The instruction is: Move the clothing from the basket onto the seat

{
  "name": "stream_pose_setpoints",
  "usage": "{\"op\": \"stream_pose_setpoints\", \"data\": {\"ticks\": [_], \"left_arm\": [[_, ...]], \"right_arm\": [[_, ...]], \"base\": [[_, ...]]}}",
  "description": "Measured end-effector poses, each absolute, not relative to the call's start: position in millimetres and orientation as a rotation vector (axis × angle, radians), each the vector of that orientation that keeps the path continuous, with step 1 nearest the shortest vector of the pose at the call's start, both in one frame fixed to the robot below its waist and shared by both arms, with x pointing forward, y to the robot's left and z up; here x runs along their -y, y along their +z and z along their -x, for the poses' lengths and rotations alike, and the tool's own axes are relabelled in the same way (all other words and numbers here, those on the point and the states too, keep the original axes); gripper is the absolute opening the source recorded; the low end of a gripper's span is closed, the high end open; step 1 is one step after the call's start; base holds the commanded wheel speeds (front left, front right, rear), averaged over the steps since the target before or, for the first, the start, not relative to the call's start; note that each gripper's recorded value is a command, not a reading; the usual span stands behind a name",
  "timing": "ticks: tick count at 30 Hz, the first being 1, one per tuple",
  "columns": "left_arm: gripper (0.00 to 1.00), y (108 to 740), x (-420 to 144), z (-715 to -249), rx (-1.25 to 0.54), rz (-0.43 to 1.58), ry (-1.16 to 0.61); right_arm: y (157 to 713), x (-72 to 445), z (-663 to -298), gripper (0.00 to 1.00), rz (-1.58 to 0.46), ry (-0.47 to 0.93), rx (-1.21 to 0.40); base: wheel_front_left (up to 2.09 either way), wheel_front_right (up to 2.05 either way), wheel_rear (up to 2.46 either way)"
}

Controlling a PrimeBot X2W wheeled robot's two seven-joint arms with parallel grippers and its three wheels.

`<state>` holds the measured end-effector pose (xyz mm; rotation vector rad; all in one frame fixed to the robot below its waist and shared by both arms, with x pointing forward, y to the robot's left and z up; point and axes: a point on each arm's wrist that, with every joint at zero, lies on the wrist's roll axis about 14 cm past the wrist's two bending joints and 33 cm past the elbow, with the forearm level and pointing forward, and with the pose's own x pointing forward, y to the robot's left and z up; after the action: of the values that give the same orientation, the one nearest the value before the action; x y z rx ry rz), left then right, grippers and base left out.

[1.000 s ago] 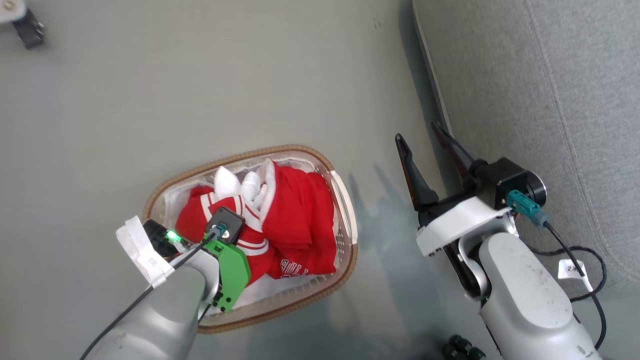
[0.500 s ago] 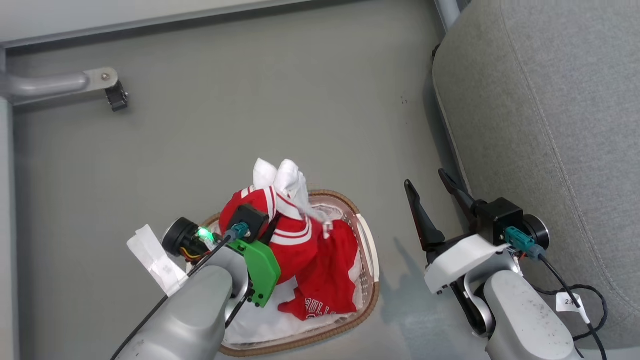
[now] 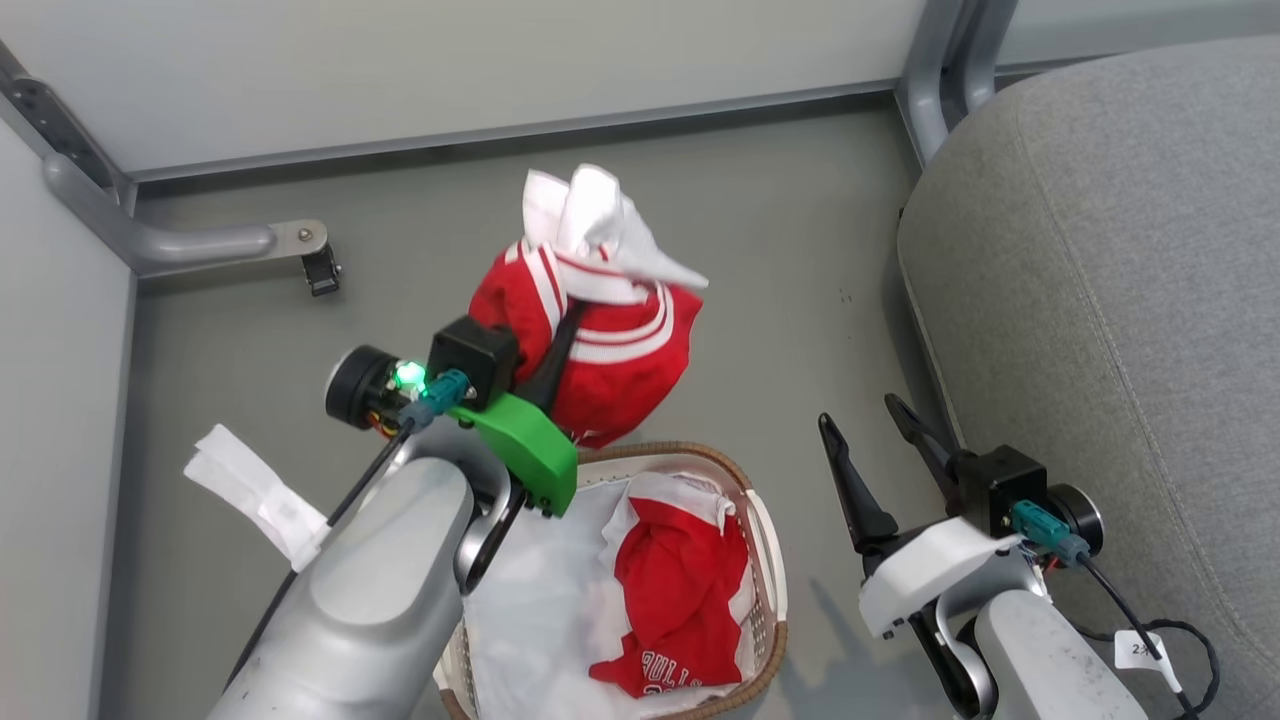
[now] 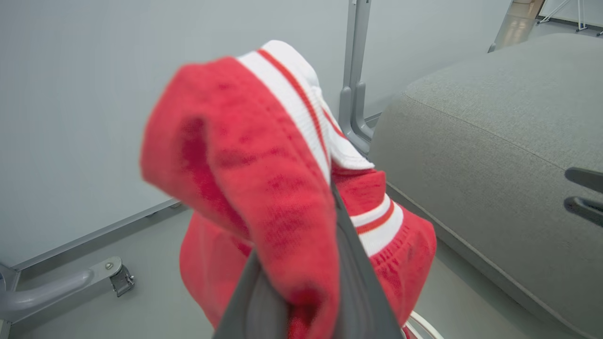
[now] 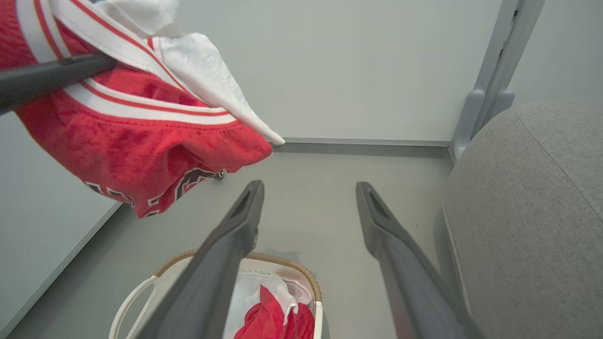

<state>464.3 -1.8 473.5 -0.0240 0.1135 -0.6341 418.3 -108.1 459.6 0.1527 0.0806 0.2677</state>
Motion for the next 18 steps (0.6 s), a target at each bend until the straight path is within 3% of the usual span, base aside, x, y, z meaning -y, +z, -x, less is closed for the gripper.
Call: {"op": "stream_pose_setpoints", "data": {"ticks": [10,18], "left_arm": [[0.0,579,4,-471,0.181,0.142,-0.619],[0.0,602,8,-468,0.245,0.167,-0.632]], "right_arm": [[461,108,-404,1.0,-0.157,0.267,-0.081],[458,107,-399,1.0,-0.162,0.268,-0.093]], "base": [[0.0,0.0,0.0],[0.0,0.0,0.0]]}}
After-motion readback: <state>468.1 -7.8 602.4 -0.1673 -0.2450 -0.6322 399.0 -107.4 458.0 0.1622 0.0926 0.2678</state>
